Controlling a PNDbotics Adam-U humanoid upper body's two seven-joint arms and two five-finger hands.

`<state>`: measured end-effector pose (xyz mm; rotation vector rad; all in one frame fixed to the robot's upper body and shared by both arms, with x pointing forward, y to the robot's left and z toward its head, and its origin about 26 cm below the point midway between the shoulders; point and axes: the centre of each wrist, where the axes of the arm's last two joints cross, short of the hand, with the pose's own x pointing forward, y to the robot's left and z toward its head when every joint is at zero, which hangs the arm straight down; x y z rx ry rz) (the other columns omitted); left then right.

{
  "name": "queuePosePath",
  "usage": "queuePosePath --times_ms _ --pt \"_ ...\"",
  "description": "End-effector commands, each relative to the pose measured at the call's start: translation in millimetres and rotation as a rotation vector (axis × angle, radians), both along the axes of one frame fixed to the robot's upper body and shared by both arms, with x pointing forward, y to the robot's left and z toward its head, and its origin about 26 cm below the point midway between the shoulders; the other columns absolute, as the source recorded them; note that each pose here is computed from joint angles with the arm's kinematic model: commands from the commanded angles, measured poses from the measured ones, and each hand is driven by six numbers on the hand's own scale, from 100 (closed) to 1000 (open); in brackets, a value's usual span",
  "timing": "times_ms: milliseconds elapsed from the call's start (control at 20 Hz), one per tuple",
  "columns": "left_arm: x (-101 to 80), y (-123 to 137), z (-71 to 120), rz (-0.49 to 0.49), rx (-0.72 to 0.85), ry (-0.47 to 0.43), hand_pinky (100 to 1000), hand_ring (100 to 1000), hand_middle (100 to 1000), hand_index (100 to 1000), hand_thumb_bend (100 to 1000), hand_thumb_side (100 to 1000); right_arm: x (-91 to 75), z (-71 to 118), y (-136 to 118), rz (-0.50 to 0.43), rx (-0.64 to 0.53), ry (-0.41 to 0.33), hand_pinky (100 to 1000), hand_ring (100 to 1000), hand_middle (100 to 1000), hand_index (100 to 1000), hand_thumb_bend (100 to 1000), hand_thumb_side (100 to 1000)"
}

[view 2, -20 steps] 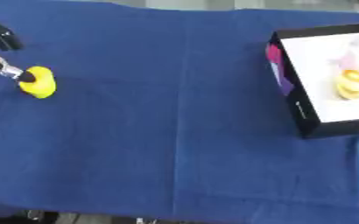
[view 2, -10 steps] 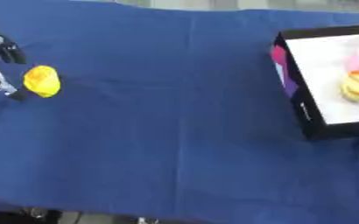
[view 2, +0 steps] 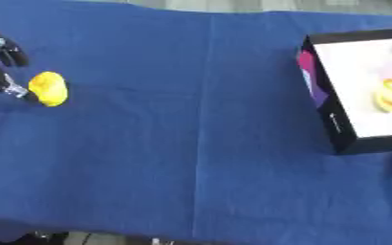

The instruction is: Pick up the objects with one hand, pass them to the other hand, and then place them into the box on the other side of the table.

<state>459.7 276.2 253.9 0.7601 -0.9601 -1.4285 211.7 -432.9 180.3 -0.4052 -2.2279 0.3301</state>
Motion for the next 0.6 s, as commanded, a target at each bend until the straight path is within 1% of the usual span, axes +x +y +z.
queuePosePath --times_ms 50,200,350,500,550,600 --pt "0.4 2 15.6 0.006 -0.021 -0.047 873 825 767 820 712 401 -0.2 7.2 2 0.005 -0.032 -0.009 915 1000 964 1000 100 470" --pt "1.7 0 14.3 -0.005 -0.03 -0.037 872 825 766 820 718 404 0.4 7.1 2 0.005 -0.034 -0.007 916 1000 964 1000 100 470" --pt "3.9 -1 10.3 0.003 -0.022 -0.025 870 826 766 815 722 406 1.3 7.1 3 0.008 -0.036 -0.004 916 1000 965 1000 100 470" --pt "6.2 0 4.0 0.019 0.0 -0.014 865 826 763 797 736 378 1.4 6.2 4 0.007 -0.038 0.0 918 1000 965 1000 100 470" --pt "7.1 0 1.6 0.025 0.003 -0.011 863 826 762 790 737 376 1.5 5.8 4 0.006 -0.038 0.002 918 1000 965 1000 100 434" --pt "8.1 0 -1.2 0.03 0.004 -0.009 861 823 760 785 734 371 1.6 5.4 4 0.006 -0.039 0.004 918 1000 966 1000 100 470"
